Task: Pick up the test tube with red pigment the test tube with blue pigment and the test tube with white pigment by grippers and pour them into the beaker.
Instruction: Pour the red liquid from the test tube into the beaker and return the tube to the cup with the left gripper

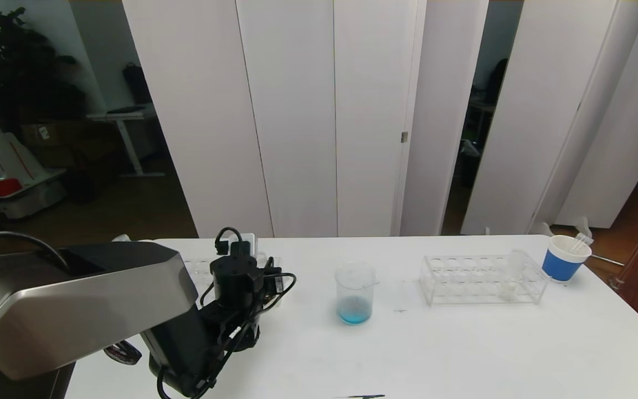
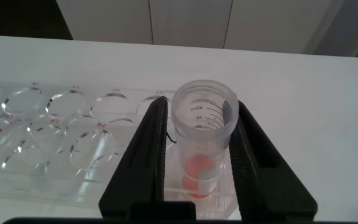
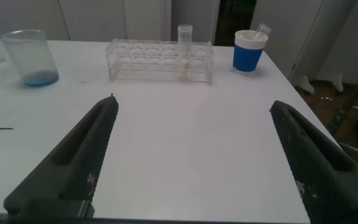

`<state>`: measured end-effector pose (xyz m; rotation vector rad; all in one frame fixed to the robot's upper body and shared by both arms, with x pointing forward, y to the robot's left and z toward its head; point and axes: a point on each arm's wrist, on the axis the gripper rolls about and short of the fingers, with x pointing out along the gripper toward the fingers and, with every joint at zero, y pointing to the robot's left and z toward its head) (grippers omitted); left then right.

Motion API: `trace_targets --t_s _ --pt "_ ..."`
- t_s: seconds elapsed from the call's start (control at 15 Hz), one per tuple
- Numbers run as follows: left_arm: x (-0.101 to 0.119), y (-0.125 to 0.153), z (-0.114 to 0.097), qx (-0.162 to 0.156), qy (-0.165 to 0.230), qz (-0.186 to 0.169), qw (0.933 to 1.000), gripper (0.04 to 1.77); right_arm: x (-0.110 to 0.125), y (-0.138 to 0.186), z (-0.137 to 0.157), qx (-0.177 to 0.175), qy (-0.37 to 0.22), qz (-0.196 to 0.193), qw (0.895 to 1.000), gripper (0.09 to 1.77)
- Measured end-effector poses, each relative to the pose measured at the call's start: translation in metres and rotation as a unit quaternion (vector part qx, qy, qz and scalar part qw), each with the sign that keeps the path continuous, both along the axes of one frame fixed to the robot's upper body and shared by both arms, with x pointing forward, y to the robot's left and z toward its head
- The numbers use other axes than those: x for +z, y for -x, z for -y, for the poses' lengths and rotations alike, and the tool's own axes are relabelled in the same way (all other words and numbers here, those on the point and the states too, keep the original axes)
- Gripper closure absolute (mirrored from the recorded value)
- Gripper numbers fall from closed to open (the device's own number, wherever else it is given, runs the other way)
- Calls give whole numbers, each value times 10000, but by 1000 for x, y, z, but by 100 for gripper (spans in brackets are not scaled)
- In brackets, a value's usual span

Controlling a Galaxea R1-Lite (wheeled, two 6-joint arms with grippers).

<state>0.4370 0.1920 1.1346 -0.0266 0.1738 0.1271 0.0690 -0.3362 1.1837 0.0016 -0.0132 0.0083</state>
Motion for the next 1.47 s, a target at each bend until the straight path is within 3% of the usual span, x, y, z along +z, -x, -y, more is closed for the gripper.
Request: trace_targets --t_s 0.73,1.13,1.47 --pt "7 2 5 -59 -8 66 10000 122 0 0 0 2 0 0 10000 11" --pt "28 5 6 -119 -104 293 9994 122 0 0 0 2 0 0 10000 11" --pt "58 12 5 -189 -292 549 9979 122 0 0 0 2 0 0 10000 11"
